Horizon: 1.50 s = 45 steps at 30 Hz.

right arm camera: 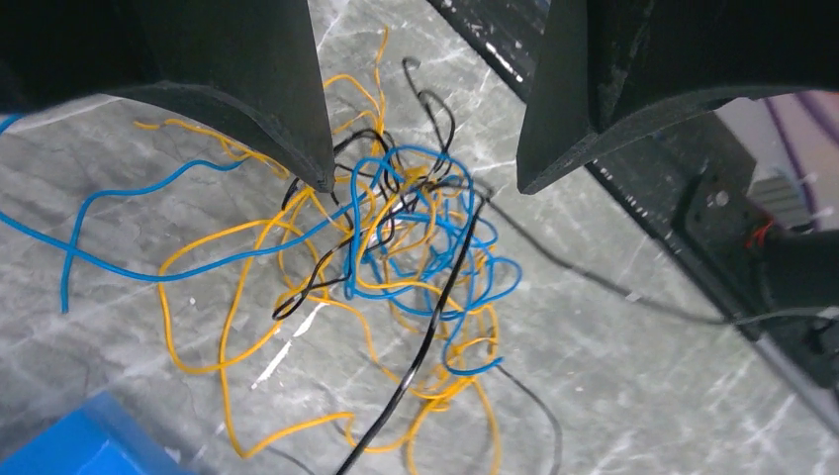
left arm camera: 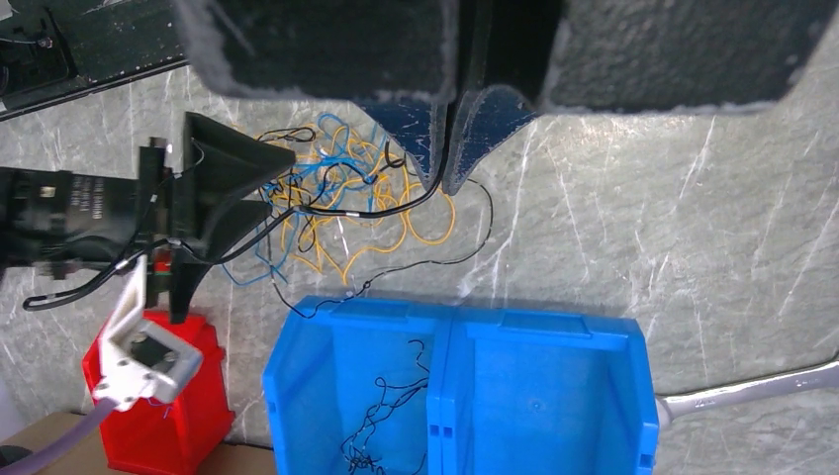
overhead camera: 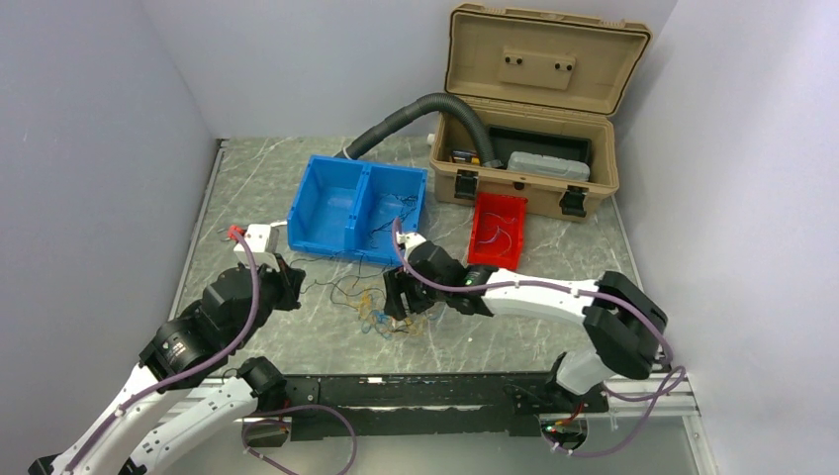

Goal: Untangle the cables

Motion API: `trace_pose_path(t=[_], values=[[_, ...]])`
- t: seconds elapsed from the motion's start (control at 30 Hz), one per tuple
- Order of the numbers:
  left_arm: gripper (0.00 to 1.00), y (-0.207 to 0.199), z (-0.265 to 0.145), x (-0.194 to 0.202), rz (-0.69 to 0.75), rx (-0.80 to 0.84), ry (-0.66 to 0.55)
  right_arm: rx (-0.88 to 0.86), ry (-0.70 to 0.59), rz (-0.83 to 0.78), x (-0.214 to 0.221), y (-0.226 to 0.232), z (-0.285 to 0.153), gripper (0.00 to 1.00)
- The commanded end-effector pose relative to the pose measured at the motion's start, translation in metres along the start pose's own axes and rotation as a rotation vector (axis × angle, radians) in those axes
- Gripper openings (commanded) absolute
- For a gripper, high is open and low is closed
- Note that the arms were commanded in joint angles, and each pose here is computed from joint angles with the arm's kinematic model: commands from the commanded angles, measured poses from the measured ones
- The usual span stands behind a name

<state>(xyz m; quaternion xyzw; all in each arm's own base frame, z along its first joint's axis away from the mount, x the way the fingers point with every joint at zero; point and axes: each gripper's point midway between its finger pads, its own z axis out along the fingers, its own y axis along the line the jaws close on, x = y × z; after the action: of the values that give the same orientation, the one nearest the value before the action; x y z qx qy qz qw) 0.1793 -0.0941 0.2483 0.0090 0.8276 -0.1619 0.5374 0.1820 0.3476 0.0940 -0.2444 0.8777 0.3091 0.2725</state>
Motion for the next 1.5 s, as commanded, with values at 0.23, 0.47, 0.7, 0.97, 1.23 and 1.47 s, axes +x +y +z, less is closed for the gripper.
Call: trace_pose_path(t=[0.23, 0.47, 0.7, 0.97, 1.23, 1.47], values=[[0.00, 0.022, -0.016, -0.029, -0.023, -0.116, -0.084, 0.209, -0.036, 0.139, -0.009, -0.011, 0.011, 0.44], [0.00, 0.047, -0.037, -0.061, 0.011, -0.263, -0.159, 0.309, -0.077, 0.236, 0.004, -0.035, -0.024, 0.00], [0.00, 0.086, -0.064, -0.089, 0.005, -0.483, -0.265, 0.416, -0.160, 0.316, 0.007, -0.067, -0.075, 0.00], [0.00, 0.099, -0.086, -0.112, -0.019, -0.530, -0.381, 0.499, -0.230, 0.407, 0.017, -0.119, -0.136, 0.27], [0.00, 0.067, -0.057, -0.100, -0.032, -0.347, -0.357, 0.494, -0.245, 0.409, 0.018, -0.124, -0.149, 0.29], [0.00, 0.047, -0.043, -0.098, -0.001, -0.265, -0.328, 0.143, -0.177, 0.211, -0.005, -0.047, -0.104, 0.82]])
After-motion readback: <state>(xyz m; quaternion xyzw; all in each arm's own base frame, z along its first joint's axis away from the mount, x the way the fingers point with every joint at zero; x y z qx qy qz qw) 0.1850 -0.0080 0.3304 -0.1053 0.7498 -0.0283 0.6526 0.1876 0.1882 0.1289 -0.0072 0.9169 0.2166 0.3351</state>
